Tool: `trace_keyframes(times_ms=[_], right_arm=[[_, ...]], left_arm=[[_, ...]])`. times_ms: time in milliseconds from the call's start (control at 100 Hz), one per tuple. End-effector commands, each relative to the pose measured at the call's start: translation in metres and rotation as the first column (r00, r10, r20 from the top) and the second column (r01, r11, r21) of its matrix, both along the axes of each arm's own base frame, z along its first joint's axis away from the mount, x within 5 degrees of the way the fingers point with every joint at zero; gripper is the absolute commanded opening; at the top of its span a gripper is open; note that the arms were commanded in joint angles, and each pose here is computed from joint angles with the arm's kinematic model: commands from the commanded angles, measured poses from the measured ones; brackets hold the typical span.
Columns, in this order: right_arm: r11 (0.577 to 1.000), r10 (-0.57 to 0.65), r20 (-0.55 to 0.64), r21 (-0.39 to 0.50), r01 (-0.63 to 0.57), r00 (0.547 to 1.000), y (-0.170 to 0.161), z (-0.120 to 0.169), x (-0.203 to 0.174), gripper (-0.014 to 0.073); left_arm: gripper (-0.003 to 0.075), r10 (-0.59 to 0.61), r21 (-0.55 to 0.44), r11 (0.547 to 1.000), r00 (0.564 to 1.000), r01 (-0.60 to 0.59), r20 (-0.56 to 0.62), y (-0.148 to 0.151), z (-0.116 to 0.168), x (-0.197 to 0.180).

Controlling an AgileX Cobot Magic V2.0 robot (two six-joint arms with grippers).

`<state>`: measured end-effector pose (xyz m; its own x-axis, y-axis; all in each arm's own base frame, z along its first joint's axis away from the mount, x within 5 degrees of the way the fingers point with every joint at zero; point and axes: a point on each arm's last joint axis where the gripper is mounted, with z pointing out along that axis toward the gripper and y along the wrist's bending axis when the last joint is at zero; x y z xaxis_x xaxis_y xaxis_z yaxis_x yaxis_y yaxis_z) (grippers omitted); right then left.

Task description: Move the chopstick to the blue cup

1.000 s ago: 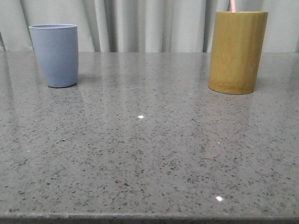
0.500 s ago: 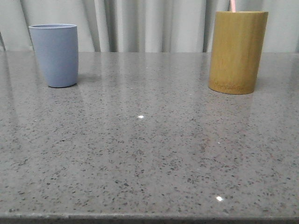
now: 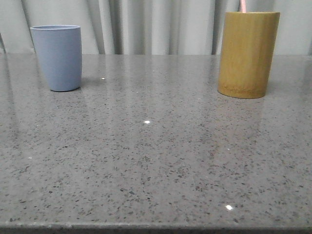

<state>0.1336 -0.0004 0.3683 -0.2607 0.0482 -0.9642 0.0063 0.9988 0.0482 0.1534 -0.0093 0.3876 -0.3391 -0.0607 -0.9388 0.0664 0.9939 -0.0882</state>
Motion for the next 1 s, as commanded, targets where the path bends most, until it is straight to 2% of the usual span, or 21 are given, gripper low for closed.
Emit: trace_keyframes(times_ms=[0,170,310,430,620,770,990], right_arm=[[1.000,-0.008,0.066,-0.004,0.008,0.998,-0.001,0.017,0.008,0.0402],[1.000,-0.007,0.040,-0.002,0.007,0.999,-0.001,0.019,0.018,0.0402],[1.000,-0.007,0.031,-0.002,0.007,0.999,-0.001,0.018,0.019,0.0402],[1.000,-0.007,0.038,-0.002,0.007,0.999,-0.001,0.018,0.020,0.0402],[1.000,-0.007,0.038,-0.002,0.007,0.999,-0.001,0.018,0.020,0.0402],[1.000,-0.007,0.038,-0.002,0.007,0.999,-0.001,0.018,0.020,0.0402],[1.000,-0.007,0.039,0.000,0.007,0.999,-0.001,0.018,0.020,0.0402]], left_arm=[[0.0375,-0.025,-0.012,1.000,0.999,0.026,0.042,-0.004,0.024,0.015],[0.0380,-0.076,-0.006,0.997,0.992,0.076,-0.099,-0.013,0.037,0.056],[0.0380,-0.120,-0.015,0.993,0.970,0.119,-0.210,-0.020,0.043,0.094],[0.0380,-0.205,-0.047,0.979,0.931,0.201,-0.302,-0.030,0.040,0.129],[0.0382,-0.262,-0.096,0.965,0.857,0.245,-0.444,-0.038,0.028,0.177],[0.0382,-0.321,-0.169,0.947,0.815,0.273,-0.482,-0.047,0.020,0.200],[0.0381,-0.310,-0.133,0.950,0.791,0.284,-0.527,-0.059,0.002,0.224]])
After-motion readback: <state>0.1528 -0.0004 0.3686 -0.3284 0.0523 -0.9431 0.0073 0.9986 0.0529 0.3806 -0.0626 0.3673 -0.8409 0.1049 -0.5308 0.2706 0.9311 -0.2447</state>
